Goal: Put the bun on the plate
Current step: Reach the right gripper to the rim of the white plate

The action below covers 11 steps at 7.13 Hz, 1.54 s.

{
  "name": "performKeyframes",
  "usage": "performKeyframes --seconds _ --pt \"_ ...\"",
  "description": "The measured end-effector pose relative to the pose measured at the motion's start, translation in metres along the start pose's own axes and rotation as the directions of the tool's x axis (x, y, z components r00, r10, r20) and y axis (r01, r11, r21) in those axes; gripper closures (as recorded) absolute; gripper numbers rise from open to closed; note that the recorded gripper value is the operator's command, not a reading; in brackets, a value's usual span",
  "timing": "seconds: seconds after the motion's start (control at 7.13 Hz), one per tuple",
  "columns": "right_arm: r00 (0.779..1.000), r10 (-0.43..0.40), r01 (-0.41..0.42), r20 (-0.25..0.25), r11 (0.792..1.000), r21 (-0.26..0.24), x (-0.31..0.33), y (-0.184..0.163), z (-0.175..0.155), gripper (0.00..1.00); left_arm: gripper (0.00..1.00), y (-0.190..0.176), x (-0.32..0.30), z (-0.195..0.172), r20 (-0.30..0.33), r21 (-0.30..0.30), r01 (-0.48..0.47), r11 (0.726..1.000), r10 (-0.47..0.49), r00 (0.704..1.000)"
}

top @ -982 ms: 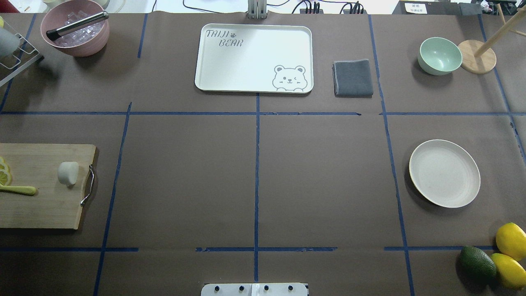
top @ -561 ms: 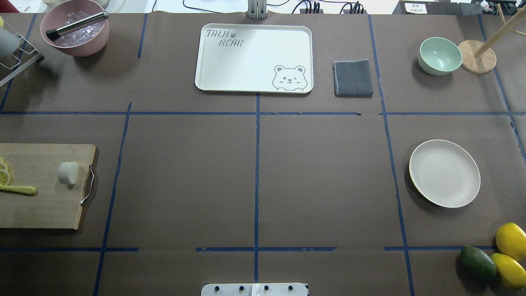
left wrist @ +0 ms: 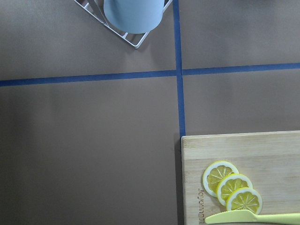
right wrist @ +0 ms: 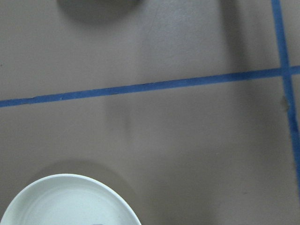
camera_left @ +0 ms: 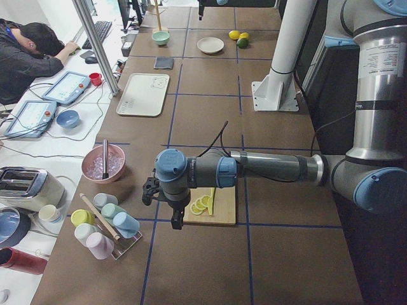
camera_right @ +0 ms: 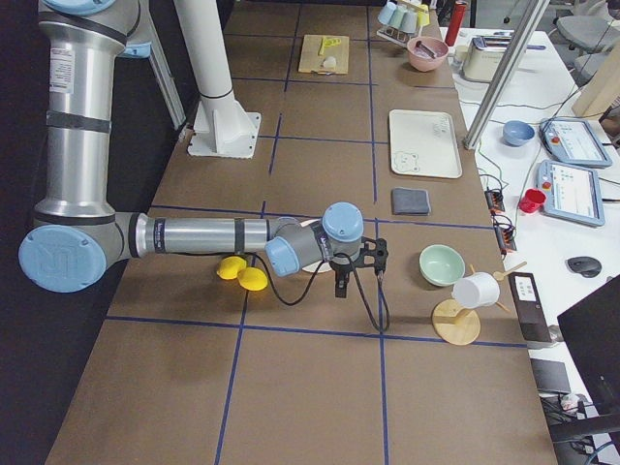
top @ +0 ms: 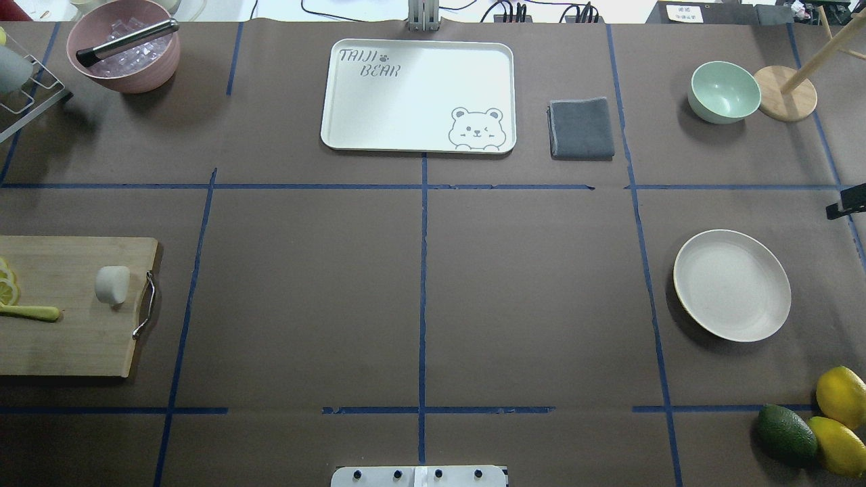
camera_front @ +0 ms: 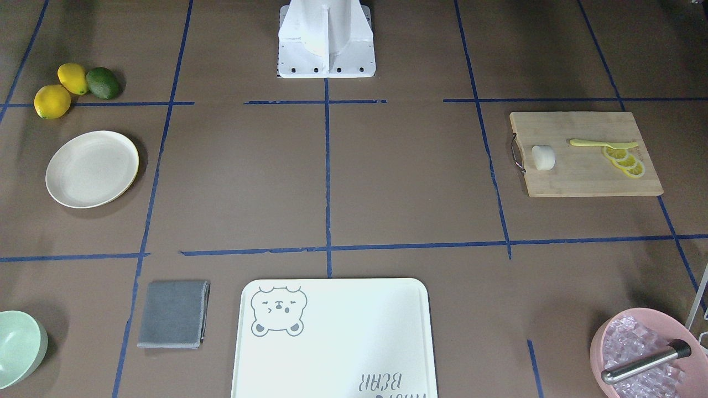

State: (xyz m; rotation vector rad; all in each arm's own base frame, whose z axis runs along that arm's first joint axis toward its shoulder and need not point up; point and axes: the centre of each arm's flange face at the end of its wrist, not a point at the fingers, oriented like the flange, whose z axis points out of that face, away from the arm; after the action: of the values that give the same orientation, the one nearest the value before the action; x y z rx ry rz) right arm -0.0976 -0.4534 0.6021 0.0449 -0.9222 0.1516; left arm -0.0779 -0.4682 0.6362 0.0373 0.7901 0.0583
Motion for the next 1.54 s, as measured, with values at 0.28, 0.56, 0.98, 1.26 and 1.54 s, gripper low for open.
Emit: performKeyframes --seconds 0.28,0.56,0.98,1.26,1.54 --pt "0.999 0.04 -0.04 -0.007 0.999 0.012 -0.026 0.032 0.04 0.0 0.0 0.0 0.0 -0.001 0.001 0.001 -0.002 1.0 0.002 1.0" --pt "0.999 0.031 -0.031 -0.042 0.999 -0.014 -0.022 0.062 0.066 0.01 0.0 0.0 0.001 -0.001 0.001 0.001 -0.001 1.0 0.001 1.0" --pt "0.997 0.02 -0.024 -0.076 0.998 -0.054 -0.014 0.079 0.086 0.1 0.0 -0.001 0.001 -0.001 0.001 0.002 -0.003 1.0 0.003 1.0" --pt "0.996 0.026 -0.031 -0.089 0.998 -0.057 -0.009 0.079 0.091 0.53 0.0 -0.001 0.002 -0.002 0.002 0.005 -0.006 1.0 0.006 1.0" --pt "0.996 0.026 -0.031 -0.087 0.998 -0.055 -0.01 0.079 0.091 0.99 0.0 -0.001 0.002 -0.002 0.002 0.006 -0.008 1.0 0.008 1.0"
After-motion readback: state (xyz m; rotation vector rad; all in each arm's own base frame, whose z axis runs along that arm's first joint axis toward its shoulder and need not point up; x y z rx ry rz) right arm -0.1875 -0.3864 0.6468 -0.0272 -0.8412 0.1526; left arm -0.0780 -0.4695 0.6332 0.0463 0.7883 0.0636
